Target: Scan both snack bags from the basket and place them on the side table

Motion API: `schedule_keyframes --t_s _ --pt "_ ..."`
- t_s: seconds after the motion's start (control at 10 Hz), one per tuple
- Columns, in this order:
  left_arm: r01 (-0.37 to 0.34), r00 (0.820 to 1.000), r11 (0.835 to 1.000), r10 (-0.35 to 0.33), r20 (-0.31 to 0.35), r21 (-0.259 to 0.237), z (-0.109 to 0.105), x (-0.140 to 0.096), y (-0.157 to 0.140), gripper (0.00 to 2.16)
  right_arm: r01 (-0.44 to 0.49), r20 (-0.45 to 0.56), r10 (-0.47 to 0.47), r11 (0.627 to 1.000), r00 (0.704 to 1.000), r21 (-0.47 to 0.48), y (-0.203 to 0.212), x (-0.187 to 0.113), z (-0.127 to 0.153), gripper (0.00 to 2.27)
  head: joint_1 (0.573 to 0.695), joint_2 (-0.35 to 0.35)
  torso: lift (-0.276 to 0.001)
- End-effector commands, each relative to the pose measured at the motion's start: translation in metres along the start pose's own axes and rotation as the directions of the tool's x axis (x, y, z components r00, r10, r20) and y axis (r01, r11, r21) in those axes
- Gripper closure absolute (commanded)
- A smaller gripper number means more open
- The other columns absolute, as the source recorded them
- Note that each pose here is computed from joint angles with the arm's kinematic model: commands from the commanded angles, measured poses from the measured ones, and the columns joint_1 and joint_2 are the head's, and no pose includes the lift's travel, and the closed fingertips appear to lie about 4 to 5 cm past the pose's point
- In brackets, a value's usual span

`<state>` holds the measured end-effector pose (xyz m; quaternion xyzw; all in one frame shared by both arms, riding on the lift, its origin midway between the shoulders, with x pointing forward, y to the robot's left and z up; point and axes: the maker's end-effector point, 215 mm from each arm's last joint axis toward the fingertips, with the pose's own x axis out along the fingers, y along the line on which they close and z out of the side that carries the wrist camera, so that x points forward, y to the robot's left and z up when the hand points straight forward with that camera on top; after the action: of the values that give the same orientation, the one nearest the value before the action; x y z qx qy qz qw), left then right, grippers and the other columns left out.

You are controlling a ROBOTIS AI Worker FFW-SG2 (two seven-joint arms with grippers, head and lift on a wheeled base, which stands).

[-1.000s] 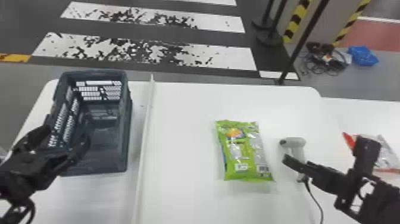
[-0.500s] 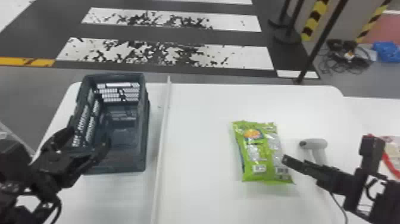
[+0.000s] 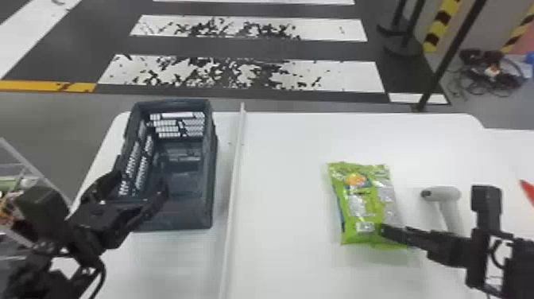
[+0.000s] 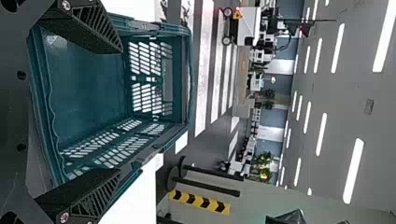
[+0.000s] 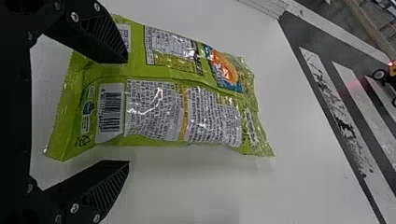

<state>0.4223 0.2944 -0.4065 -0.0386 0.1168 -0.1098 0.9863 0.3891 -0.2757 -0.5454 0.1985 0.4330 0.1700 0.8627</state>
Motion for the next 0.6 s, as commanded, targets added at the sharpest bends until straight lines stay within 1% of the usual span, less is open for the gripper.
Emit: schedule_keyframes --t_s 0.0,0.1,0.2,0.4,0.5 --pt "0.001 1.0 1.0 -0.001 -0.001 -0.002 -0.001 0.001 0.0 0.09 -0.011 -0.028 0.01 1.0 1.0 -0.026 0.001 0.008 -0.003 0.4 0.695 0.024 -0.074" --pt "0.001 1.0 1.0 -0.001 0.0 -0.004 -0.001 0.001 0.0 0.09 -0.023 -0.036 0.021 0.998 0.999 -0.056 0.003 0.01 -0.004 1.02 0.695 0.034 -0.074" --pt "0.001 1.0 1.0 -0.001 -0.004 -0.005 -0.003 0.001 0.0 0.09 -0.025 -0.041 0.023 0.998 0.999 -0.061 0.006 0.013 -0.006 2.23 0.695 0.037 -0.074" --pt "-0.001 1.0 1.0 0.001 -0.004 -0.005 -0.003 0.001 0.001 0.09 -0.059 -0.027 0.058 0.997 0.998 -0.05 0.011 0.008 -0.002 2.26 0.695 0.044 -0.074" --pt "-0.001 1.0 1.0 0.001 -0.006 -0.005 -0.004 0.001 0.001 0.09 -0.06 -0.02 0.059 0.997 0.998 -0.045 0.01 0.005 -0.003 2.26 0.695 0.047 -0.074"
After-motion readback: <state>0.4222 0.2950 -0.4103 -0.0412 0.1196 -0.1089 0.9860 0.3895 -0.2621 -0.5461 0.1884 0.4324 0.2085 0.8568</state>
